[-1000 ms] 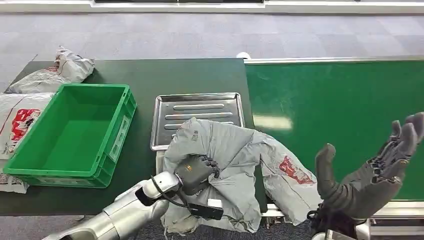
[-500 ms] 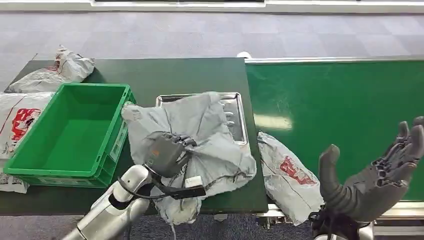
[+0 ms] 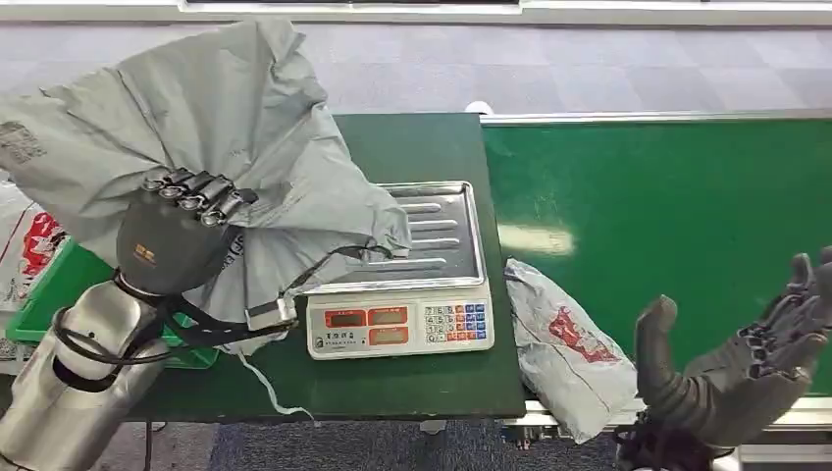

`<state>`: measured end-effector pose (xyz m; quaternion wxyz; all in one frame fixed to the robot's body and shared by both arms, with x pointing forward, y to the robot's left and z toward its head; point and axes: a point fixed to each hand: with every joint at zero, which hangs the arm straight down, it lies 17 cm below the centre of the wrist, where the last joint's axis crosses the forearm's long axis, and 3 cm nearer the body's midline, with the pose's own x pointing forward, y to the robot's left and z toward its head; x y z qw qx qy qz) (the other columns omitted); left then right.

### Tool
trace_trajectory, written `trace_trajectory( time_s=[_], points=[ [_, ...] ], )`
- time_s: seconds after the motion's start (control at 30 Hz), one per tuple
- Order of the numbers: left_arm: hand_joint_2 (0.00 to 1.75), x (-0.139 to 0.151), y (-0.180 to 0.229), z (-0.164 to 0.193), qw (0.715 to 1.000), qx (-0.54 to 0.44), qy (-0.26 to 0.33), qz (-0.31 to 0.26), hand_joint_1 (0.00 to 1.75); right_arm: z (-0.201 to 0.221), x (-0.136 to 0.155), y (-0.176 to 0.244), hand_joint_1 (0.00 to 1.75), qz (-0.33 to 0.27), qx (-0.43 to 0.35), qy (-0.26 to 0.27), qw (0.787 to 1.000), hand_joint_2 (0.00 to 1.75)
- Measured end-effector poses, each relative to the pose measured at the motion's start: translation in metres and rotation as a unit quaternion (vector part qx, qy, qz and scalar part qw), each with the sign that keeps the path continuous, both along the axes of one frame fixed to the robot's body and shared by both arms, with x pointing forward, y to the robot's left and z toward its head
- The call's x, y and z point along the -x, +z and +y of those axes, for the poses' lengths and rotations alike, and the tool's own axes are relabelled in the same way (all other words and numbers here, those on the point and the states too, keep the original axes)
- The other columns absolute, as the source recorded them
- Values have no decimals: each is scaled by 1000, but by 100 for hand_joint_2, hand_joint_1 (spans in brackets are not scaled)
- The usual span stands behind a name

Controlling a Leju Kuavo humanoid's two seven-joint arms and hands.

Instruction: Moved the parcel from conveyor to table for the left to box.

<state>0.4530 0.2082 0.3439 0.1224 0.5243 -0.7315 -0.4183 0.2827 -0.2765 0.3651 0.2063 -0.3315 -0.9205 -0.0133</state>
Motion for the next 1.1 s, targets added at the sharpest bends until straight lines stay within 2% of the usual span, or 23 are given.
trace_trajectory(
  time_s=[0.1,0.2,0.3,0.43,0.57,0.7,0.8,0.97,1.0,1.03,1.1],
  points=[
    [175,-4,7,18,1000,-6,26,-10,175,-1,2,-2,0,1,2,-5,1000,175],
    [175,-19,13,56,998,-12,64,-3,175,-4,9,-6,0,4,2,-11,1000,175],
    [175,-39,-5,109,992,-9,115,43,175,-9,17,-11,0,6,4,-20,1000,175],
    [175,-47,-46,182,977,13,187,98,175,-14,28,-13,0,8,6,-31,999,175],
    [175,-43,-90,251,954,35,263,140,175,-19,33,-13,0,12,6,-37,999,175],
    [175,-31,-134,305,929,59,316,182,175,-20,34,-14,0,14,4,-37,999,175],
    [175,-19,-161,333,911,80,348,206,175,-20,34,-14,0,14,3,-37,999,175],
    [175,-7,-189,353,894,107,370,228,175,-20,34,-14,0,15,5,-38,999,175],
    [175,-4,-195,357,890,113,374,233,0,-20,34,-14,0,15,5,-38,999,175],
    [0,-1,-200,358,888,117,376,237,0,-20,33,-14,0,16,5,-38,999,175],
    [0,1,-206,359,886,122,378,240,0,-20,33,-14,0,17,6,-39,999,175]
  ],
)
